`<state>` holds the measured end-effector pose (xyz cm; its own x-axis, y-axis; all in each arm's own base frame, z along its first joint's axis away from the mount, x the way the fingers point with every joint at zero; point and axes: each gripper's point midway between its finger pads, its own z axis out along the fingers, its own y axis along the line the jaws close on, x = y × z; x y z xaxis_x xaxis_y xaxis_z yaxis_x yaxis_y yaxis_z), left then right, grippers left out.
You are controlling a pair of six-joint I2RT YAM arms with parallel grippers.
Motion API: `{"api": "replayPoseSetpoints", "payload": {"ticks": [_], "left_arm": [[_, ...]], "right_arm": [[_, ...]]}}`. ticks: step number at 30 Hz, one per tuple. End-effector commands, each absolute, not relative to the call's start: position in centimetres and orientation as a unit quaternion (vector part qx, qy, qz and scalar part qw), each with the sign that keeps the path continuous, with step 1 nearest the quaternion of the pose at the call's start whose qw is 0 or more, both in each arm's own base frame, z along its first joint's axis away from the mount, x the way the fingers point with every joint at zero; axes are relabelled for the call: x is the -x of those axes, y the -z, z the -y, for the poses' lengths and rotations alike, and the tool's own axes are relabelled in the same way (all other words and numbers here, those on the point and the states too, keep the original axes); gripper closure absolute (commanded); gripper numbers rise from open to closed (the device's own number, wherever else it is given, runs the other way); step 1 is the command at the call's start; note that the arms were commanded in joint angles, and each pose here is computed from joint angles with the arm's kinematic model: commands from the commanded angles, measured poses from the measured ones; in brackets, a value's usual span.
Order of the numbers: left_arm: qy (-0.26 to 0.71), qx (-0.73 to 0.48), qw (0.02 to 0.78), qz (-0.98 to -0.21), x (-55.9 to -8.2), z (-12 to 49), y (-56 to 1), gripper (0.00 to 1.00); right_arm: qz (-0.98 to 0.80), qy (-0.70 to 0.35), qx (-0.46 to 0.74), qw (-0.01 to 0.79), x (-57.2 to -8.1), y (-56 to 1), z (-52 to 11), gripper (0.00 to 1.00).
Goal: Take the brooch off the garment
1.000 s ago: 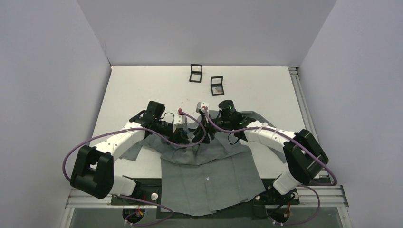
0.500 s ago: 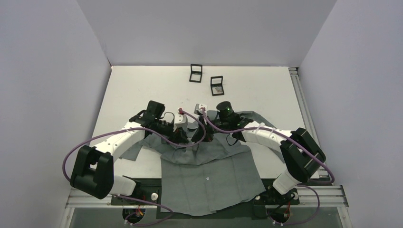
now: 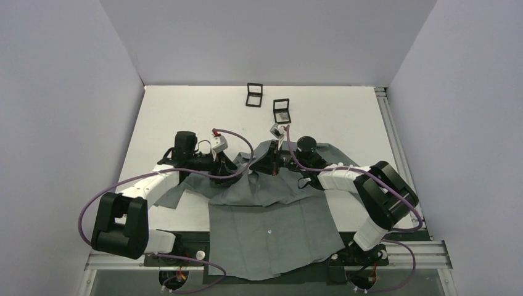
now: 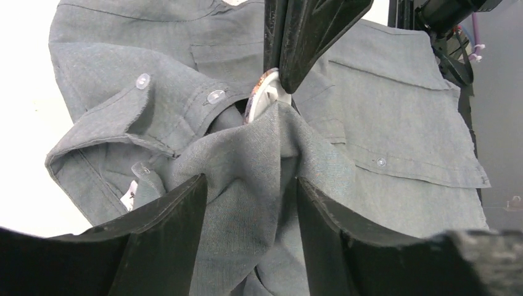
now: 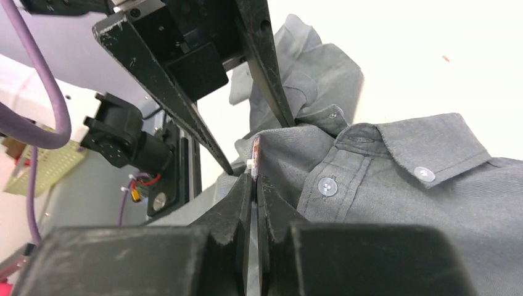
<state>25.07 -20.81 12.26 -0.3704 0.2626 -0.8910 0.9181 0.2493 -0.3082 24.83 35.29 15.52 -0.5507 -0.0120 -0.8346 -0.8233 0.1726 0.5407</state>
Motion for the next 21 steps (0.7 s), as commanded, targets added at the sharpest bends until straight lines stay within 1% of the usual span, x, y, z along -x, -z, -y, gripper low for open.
{"api": "replayPoseSetpoints", "payload": {"ticks": [1,2,3,4,5,8,9,11,15,21], "left_arm": [[0.468,-0.42,0.417,-0.656,-25.7,21.2,-15.6,0.46],[0.471,-0.414,0.421,-0.656,-25.7,21.1,-15.7,0.44],[0.471,-0.405,0.443,-0.646,-26.4,21.1,-17.0,0.41],[0.471,-0.397,0.449,-0.647,-26.4,21.0,-17.0,0.39],[0.474,-0.385,0.466,-0.64,-27.0,21.1,-18.2,0.36],[0.468,-0.35,0.496,-0.642,-28.4,21.0,-19.4,0.32],[0.47,-0.339,0.508,-0.637,-28.7,21.0,-19.9,0.28],[0.469,-0.327,0.525,-0.63,-29.2,21.2,-20.9,0.23],[0.473,-0.331,0.513,-0.635,-29.0,22.0,-20.4,0.22],[0.482,-0.345,0.492,-0.637,-28.1,23.0,-19.4,0.24]], "right_arm": [[-0.617,-0.616,0.286,0.396,-24.9,-19.5,-35.7,1.0],[-0.618,-0.617,0.285,0.395,-24.8,-19.4,-35.6,1.0],[-0.616,-0.618,0.285,0.398,-24.8,-19.5,-35.6,1.0],[-0.617,-0.619,0.282,0.396,-24.7,-19.4,-35.5,1.0],[-0.615,-0.62,0.28,0.398,-24.8,-19.5,-35.5,1.0],[-0.618,-0.622,0.272,0.398,-24.8,-19.4,-35.4,1.0],[-0.617,-0.622,0.269,0.4,-24.9,-19.5,-35.4,1.0],[-0.618,-0.628,0.26,0.396,-24.8,-19.5,-35.4,1.0],[-0.616,-0.634,0.253,0.393,-24.7,-19.5,-35.4,1.0],[-0.611,-0.64,0.25,0.393,-24.7,-19.8,-35.4,1.0]]}}
